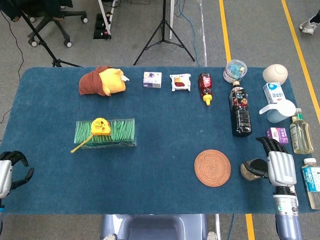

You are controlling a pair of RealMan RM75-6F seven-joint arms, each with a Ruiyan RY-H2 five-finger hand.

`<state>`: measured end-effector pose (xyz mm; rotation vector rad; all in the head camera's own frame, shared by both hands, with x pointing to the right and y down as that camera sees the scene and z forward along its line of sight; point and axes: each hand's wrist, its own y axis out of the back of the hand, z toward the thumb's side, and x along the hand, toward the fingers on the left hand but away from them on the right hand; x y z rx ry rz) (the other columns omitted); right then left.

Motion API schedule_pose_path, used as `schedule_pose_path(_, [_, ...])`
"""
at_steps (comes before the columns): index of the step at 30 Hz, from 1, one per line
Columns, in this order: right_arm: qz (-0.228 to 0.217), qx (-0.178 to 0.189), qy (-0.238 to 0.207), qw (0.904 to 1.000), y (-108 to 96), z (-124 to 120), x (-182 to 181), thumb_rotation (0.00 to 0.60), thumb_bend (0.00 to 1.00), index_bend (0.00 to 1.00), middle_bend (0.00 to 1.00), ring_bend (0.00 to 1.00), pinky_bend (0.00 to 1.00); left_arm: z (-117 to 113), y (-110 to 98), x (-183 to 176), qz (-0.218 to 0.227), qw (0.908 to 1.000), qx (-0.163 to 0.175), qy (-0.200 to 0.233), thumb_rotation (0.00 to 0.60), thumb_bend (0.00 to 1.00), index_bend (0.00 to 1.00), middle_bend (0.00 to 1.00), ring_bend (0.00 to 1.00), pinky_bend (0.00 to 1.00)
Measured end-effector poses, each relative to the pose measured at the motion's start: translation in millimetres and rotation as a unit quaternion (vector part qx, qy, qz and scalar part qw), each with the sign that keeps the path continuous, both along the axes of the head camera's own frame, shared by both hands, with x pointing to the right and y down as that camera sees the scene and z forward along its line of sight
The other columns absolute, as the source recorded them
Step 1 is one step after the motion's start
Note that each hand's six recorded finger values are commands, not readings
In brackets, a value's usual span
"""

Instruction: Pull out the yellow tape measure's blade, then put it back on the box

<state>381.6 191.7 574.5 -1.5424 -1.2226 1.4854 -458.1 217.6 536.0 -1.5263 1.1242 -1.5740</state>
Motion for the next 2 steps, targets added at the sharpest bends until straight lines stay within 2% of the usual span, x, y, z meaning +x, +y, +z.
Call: schedule_pose_path(2, [0.005,0.005,-0.001,1.0000,1.5,-2.8,3.1,0.358,0.24,0.22,0.23,0.20,0.26,-0.6,-0.1,2.4,0.003,1.0000,-0.002,0.002,0.600,0.29,0.56,0.43,0.32,0.40])
